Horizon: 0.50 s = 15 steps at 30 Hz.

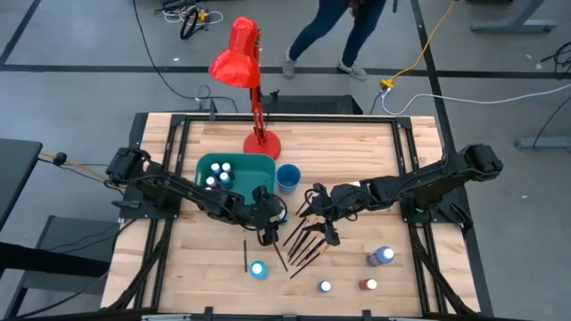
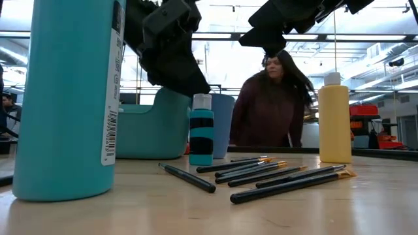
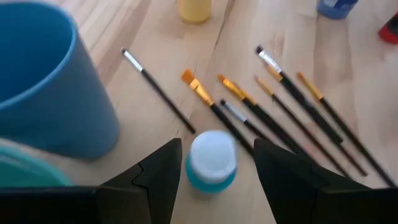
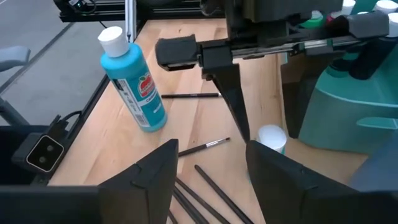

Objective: Pick & Place Paint Supplies
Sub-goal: Put the dark green paint bottle into the green bin

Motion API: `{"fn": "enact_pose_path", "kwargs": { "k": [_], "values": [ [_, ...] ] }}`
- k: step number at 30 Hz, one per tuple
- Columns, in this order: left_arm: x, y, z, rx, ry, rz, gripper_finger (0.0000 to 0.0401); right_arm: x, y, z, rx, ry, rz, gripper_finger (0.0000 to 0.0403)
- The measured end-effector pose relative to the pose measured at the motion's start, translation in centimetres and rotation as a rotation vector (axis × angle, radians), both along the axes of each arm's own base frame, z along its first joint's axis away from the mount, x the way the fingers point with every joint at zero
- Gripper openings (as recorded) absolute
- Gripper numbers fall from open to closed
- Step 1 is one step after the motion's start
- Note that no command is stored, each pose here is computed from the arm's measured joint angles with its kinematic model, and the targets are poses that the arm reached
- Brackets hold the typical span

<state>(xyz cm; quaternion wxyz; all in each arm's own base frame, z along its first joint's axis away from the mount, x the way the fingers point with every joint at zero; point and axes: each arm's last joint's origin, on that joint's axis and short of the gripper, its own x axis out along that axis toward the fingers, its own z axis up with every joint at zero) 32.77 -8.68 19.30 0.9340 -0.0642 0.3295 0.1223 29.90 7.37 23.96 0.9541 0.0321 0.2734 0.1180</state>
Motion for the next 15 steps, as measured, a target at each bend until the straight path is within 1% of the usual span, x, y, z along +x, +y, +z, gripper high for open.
{"fn": "enact_pose_path", "kwargs": {
  "k": [8, 12, 15],
  "values": [
    [0.0, 0.0, 0.0, 0.007, -0.005, 0.015, 0.0210, 0.0, 0.0, 0.0, 0.001, -0.002, 0.000, 0.0199],
    [0.2, 0.0, -0.6, 0.010, 0.006, 0.014, 0.0210, 0.0, 0.0, 0.0, 0.001, -0.004, -0.001, 0.0199],
    [0.6, 0.0, -1.0, -0.008, 0.010, -0.001, 0.0210, 0.0, 0.0, 0.1, 0.002, -0.008, -0.001, 0.0199]
  ]
}}
